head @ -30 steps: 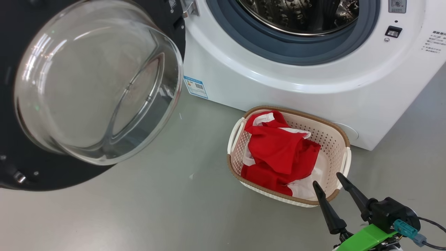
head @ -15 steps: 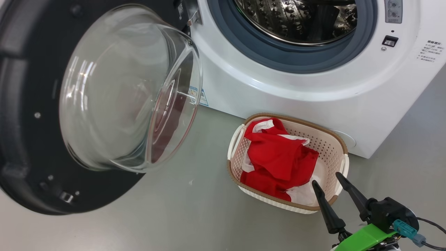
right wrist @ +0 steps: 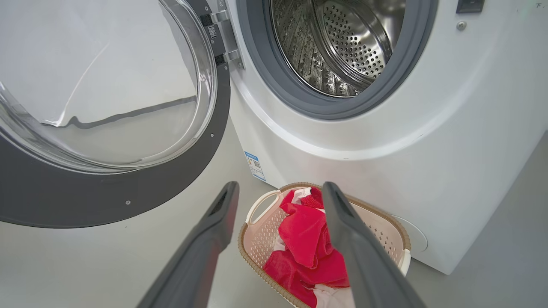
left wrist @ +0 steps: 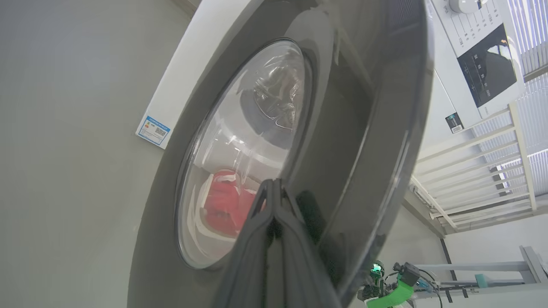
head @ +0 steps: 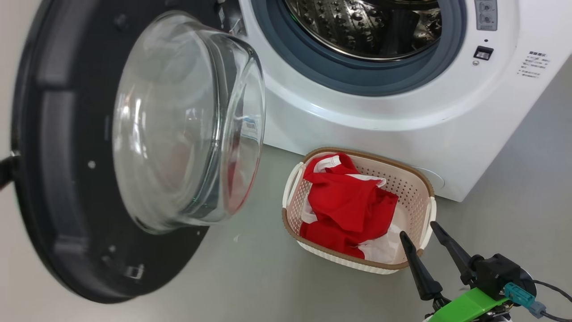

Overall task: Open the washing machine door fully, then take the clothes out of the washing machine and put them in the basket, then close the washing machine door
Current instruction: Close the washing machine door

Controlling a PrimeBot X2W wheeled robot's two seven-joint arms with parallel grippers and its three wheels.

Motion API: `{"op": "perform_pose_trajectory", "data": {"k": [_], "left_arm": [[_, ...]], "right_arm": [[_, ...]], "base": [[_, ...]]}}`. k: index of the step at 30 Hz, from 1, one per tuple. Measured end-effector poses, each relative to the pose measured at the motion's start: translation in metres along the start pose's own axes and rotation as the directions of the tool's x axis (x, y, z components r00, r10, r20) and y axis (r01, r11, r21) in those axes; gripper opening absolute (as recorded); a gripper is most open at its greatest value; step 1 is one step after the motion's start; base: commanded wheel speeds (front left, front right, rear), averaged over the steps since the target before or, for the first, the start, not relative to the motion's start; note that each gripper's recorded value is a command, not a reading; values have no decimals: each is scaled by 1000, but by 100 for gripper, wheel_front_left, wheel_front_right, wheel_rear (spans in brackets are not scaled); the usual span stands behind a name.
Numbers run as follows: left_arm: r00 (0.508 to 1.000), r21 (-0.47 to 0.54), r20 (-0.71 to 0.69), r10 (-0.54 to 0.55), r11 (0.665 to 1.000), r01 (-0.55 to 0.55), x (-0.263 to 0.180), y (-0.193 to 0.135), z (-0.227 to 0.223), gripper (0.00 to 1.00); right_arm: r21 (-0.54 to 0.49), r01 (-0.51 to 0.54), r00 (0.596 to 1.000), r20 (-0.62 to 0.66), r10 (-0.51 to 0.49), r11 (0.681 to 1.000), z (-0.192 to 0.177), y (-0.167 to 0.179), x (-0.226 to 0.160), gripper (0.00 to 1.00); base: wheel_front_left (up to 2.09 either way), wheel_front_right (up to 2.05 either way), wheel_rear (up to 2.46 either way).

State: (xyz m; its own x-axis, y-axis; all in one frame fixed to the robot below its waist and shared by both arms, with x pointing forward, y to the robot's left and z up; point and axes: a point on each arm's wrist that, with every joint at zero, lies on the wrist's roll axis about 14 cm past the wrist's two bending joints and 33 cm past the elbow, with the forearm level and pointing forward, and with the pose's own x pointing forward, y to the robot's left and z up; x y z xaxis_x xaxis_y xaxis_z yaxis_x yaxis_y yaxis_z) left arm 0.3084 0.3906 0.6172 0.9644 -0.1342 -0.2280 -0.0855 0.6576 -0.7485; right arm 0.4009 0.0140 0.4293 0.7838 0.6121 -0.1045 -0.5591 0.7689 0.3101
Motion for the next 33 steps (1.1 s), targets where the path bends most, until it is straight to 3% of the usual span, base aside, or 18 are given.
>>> {"op": "perform_pose_trajectory", "data": {"k": [15,23,33], "left_arm": [[957,94,-189,-222,966,242,52,-76,-54,0],[906,114,-218,-364,912,394,90,-130,-74,0],[899,112,-209,-384,904,412,108,-138,-80,0]], "right_arm": [[15,66,998,21,-66,998,5,-15,-13,100],[31,119,993,20,-119,992,2,-30,-21,100],[37,156,987,22,-157,987,2,-41,-26,100]], "base": [[0,0,0],[0,0,0],[0,0,0]]}}
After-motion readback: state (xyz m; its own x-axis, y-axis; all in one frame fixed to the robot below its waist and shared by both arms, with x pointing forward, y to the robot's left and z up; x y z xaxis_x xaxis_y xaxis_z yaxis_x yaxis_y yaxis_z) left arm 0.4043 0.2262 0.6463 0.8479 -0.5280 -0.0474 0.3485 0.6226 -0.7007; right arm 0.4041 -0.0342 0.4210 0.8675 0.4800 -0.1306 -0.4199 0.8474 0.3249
